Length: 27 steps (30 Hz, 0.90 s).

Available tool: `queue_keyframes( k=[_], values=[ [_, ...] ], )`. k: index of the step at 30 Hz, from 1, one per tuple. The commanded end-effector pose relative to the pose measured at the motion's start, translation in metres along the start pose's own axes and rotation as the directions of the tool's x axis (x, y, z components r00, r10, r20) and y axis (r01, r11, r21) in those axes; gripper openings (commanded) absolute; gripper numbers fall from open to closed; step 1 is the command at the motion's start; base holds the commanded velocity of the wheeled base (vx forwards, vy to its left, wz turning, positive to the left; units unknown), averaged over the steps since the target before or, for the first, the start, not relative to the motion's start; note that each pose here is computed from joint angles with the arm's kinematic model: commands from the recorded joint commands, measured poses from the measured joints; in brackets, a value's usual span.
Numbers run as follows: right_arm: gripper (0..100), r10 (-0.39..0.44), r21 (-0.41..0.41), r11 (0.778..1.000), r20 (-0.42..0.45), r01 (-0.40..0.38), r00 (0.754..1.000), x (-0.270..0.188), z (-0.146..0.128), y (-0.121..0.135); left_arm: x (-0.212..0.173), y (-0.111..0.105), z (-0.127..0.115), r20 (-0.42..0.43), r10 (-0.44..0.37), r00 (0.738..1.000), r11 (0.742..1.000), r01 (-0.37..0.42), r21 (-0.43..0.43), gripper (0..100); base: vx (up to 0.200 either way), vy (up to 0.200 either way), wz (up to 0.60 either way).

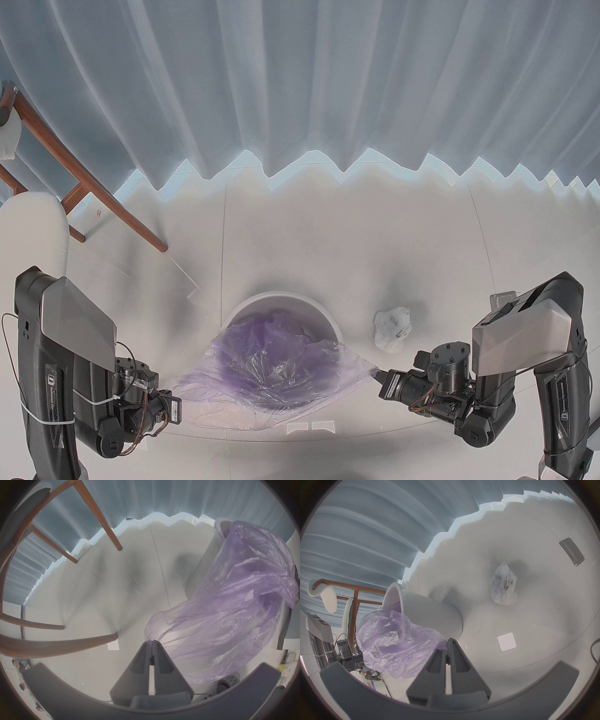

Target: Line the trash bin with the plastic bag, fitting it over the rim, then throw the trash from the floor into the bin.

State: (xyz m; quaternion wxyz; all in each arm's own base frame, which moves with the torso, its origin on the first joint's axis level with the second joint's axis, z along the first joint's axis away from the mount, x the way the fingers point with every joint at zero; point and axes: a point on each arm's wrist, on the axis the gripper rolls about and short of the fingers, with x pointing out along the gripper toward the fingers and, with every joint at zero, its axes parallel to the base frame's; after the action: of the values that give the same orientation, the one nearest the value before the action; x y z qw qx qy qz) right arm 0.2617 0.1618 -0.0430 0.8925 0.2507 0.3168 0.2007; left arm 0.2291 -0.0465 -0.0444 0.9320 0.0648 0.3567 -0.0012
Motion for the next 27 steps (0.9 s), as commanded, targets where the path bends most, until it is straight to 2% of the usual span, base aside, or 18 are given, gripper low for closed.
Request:
queue_keyframes(
  k=[1, 7, 20, 24, 27],
  values=[
    [0, 0.012, 0.001, 1.000, 0.018, -0.012, 1.000, 0.002, 0.003, 0.001, 0.008, -0.001, 0.007, 0.036, 0.002, 0.999, 1.000, -0.002, -0.011, 0, 0.000, 0.000, 0.00],
    [0, 0.004, 0.004, 1.000, 0.050, -0.004, 0.999, 0.003, 0.008, 0.001, 0.012, -0.003, 0.012, 0.066, 0.001, 0.998, 1.000, 0.001, -0.021, 0, 0.000, 0.000, 0.00],
    [0, 0.011, 0.011, 1.000, 0.140, -0.013, 0.990, 0.001, 0.025, 0.011, 0.028, -0.007, 0.039, 0.194, 0.001, 0.981, 0.999, 0.009, -0.051, 0, 0.000, 0.000, 0.00],
    [0, 0.018, 0.011, 1.000, 0.148, -0.020, 0.989, -0.001, 0.027, 0.013, 0.033, -0.008, 0.049, 0.237, 0.000, 0.972, 0.998, 0.014, -0.058, 0, 0.000, 0.000, 0.00],
    [0, 0.018, 0.011, 1.000, 0.148, -0.020, 0.989, -0.001, 0.027, 0.013, 0.034, -0.008, 0.048, 0.235, 0.002, 0.972, 0.998, 0.013, -0.059, 0, 0.000, 0.000, 0.00]
  ],
)
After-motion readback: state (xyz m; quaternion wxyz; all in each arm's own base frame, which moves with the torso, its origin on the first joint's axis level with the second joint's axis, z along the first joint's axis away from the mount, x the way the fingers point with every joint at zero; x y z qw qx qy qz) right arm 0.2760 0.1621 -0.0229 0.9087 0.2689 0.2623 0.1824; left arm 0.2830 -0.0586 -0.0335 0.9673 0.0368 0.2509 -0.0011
